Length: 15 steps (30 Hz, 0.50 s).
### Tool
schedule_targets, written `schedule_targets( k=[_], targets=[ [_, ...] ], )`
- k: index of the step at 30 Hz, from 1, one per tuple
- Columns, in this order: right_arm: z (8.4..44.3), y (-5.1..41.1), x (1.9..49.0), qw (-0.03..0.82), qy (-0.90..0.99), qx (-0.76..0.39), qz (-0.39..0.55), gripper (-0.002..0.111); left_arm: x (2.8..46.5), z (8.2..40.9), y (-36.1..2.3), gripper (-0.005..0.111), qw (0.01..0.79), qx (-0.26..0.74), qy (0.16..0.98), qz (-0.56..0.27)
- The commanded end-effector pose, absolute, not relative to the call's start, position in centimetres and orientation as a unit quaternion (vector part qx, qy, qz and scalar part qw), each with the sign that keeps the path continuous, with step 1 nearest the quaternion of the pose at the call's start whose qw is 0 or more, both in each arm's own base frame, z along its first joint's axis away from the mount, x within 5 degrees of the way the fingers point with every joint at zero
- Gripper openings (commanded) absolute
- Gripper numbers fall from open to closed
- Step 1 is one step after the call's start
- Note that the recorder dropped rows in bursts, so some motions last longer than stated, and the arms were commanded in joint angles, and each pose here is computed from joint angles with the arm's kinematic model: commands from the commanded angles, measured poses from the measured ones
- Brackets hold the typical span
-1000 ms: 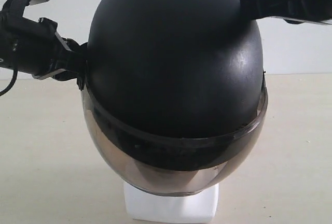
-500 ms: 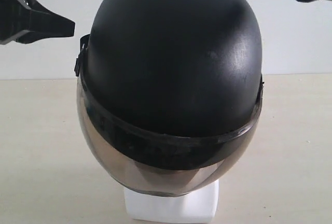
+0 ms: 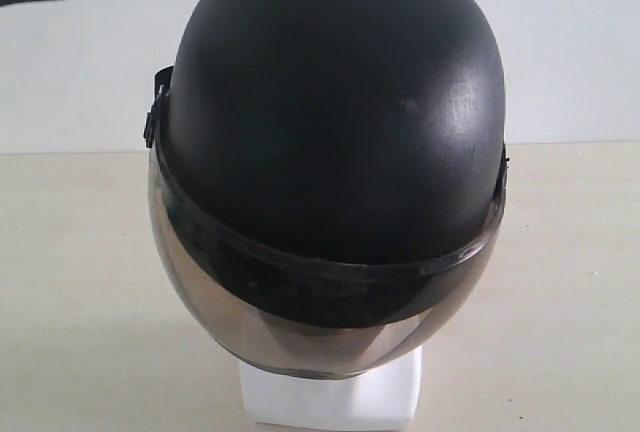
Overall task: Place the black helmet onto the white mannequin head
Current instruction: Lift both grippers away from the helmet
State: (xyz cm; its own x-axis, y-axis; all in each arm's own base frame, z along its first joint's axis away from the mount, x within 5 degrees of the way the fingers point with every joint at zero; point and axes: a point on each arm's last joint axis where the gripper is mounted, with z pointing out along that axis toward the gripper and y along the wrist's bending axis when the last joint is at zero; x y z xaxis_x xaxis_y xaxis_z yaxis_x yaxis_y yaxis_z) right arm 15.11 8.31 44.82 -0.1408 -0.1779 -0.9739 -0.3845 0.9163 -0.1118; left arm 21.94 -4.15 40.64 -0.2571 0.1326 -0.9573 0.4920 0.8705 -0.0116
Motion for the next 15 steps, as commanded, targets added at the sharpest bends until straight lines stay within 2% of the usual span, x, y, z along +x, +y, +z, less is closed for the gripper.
schedule_targets(
  k=[1, 7, 11, 15],
  targets=[
    [45.3, 5.5, 11.4, 0.670, 0.716, -0.169, 0.097, 0.000, 17.1, 40.9, -2.8, 0.004, 0.634, 0.155, 0.753, -0.083],
    [39.8, 4.0, 6.8, 0.751, 0.605, -0.210, 0.161, 0.000, 11.3, 36.0, -1.5, 0.004, 0.689, 0.076, 0.719, -0.047],
    [34.2, 3.4, 5.5, 0.734, 0.618, -0.197, 0.204, 0.000, 8.5, 32.7, -1.5, 0.004, 0.699, 0.073, 0.710, -0.043],
    [30.5, 2.8, 4.9, 0.703, 0.653, -0.159, 0.233, 0.000, 6.3, 31.7, -1.7, 0.004, 0.719, 0.083, 0.688, -0.046]
  ],
)
